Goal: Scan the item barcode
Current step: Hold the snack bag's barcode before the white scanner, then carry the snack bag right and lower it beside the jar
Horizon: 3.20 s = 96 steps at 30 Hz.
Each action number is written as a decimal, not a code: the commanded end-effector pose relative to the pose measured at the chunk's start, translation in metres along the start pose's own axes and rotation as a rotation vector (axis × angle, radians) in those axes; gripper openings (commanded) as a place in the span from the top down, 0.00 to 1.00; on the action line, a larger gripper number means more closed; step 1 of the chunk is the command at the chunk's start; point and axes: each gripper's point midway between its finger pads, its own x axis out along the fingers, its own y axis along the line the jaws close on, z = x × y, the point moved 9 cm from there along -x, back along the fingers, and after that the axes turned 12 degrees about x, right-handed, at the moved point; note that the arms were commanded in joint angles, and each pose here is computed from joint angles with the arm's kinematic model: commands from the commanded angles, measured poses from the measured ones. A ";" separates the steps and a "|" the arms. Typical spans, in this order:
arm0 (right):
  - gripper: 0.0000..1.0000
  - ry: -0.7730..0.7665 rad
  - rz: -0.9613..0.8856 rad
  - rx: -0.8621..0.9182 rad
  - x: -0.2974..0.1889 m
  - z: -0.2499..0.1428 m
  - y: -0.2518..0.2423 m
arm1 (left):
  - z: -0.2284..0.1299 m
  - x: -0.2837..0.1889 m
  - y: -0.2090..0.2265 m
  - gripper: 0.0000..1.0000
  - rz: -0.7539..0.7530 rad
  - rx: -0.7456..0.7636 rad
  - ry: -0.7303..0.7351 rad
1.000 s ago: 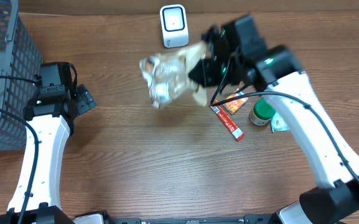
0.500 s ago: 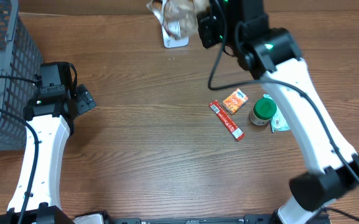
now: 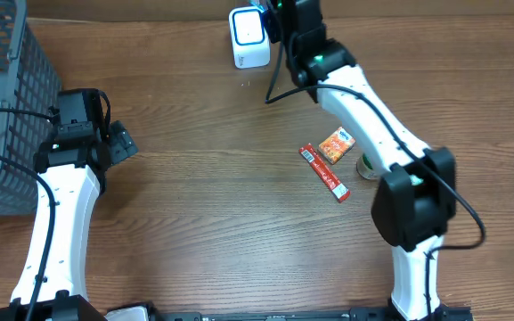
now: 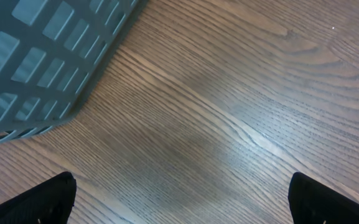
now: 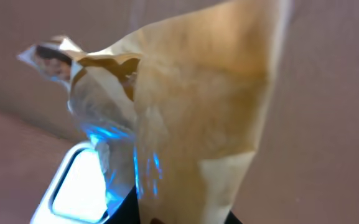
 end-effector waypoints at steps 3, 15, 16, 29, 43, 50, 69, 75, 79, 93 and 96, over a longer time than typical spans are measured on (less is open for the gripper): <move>0.96 -0.061 -0.121 -0.173 0.018 -0.016 0.026 | 0.004 -0.004 0.003 0.00 0.015 -0.016 -0.019; 0.96 0.009 -0.070 -0.248 0.036 -0.060 0.059 | 0.004 -0.004 0.003 0.00 0.015 -0.016 -0.019; 0.96 0.020 -0.066 -0.254 0.036 -0.063 0.061 | 0.004 -0.004 0.003 0.00 0.015 -0.015 -0.019; 0.96 0.133 0.023 -0.319 0.025 -0.083 0.088 | 0.004 -0.004 0.003 0.00 0.015 -0.016 -0.019; 0.96 -0.013 -0.083 -0.213 0.019 -0.045 0.076 | 0.004 -0.004 0.003 0.00 0.015 -0.016 -0.019; 0.97 -0.042 0.024 -0.012 -0.032 0.019 0.050 | 0.004 -0.004 0.003 0.00 0.015 -0.016 -0.019; 0.96 1.027 0.438 0.328 -0.141 -0.076 -0.046 | 0.004 -0.004 0.003 0.00 0.015 -0.016 -0.019; 0.96 1.125 0.338 0.308 -0.133 -0.123 -0.056 | 0.004 -0.004 0.003 0.00 0.015 -0.016 -0.019; 0.59 1.129 0.273 0.273 -0.127 -0.144 -0.058 | 0.004 -0.004 0.003 0.00 0.015 -0.016 -0.019; 0.00 1.078 0.272 0.274 -0.119 -0.142 -0.058 | 0.004 -0.004 0.003 0.00 0.015 -0.016 -0.019; 0.00 1.075 0.272 0.274 -0.119 -0.142 -0.058 | 0.004 -0.004 0.003 0.00 0.015 -0.016 -0.019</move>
